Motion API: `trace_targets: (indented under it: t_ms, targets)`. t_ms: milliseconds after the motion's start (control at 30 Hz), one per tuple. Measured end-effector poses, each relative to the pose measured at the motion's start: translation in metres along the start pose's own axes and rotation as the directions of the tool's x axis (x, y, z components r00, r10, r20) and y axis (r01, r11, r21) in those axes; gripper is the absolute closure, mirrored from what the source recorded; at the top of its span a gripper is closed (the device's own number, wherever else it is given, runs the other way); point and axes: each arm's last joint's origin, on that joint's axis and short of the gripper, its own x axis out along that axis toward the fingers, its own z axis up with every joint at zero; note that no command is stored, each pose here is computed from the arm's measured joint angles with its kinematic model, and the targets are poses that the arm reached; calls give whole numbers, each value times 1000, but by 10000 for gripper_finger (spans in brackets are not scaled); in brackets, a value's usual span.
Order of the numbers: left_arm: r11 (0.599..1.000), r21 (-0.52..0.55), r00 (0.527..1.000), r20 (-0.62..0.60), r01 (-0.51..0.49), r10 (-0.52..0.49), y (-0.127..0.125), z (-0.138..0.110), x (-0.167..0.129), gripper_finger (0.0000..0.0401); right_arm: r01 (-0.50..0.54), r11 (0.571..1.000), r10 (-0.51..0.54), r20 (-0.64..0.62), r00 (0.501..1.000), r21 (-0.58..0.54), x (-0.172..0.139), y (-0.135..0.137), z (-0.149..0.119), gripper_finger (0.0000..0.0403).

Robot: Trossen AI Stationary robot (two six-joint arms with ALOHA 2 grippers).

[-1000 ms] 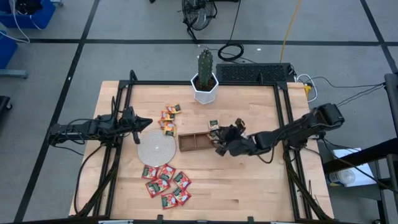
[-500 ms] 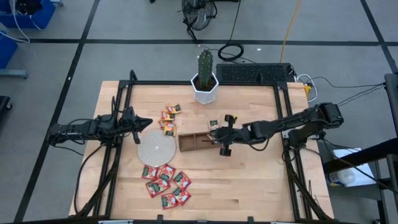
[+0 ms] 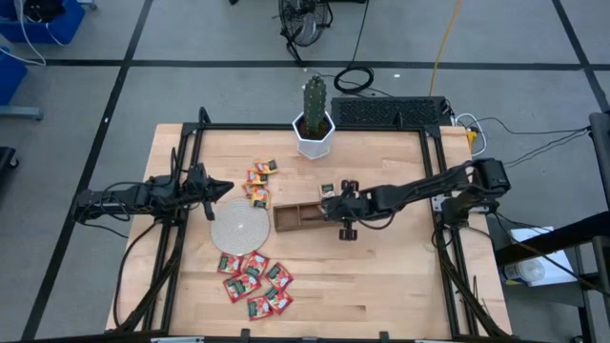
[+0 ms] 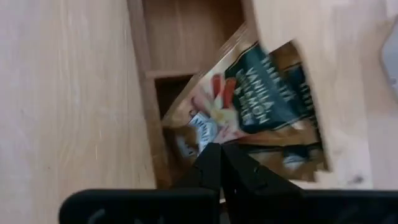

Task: Pick & Place Tea
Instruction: Put the brown tea bag into the right section of the wooden organizer

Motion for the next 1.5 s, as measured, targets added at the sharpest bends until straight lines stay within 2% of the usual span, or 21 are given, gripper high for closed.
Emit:
trace_targets:
  t_ms: [367, 533, 667, 800, 1067, 1267, 1400, 1500]
  targets:
    - [1000, 0, 1000, 0, 0, 0, 0, 0, 0, 380, 25, 1000, -25, -20, 999, 9, 3, 5, -2, 403]
    - [1000, 0, 1000, 0, 0, 0, 0, 0, 0, 380, 97, 994, -96, 26, 995, -44, -4, 8, 8, 403]
    - [1000, 0, 1000, 0, 0, 0, 0, 0, 0, 380, 61, 992, -55, 63, 996, -109, -12, 9, 20, 403]
    - [1000, 0, 1000, 0, 0, 0, 0, 0, 0, 380, 10, 995, -5, 46, 999, -99, -14, -2, 25, 403]
    - [1000, 0, 1000, 0, 0, 0, 0, 0, 0, 380, 72, 997, -74, -78, 994, -23, -12, -13, 14, 403]
    - [1000, 0, 1000, 0, 0, 0, 0, 0, 0, 380, 159, 986, -160, -5, 987, -46, -19, -6, 19, 403]
    - [1000, 0, 1000, 0, 0, 0, 0, 0, 0, 380, 140, 989, -136, 77, 988, -41, -24, 1, 26, 397]
    - [1000, 0, 1000, 1, 0, 0, 0, 0, 0, 380, 24, 998, -15, 122, 992, -65, -26, 10, 30, 363]
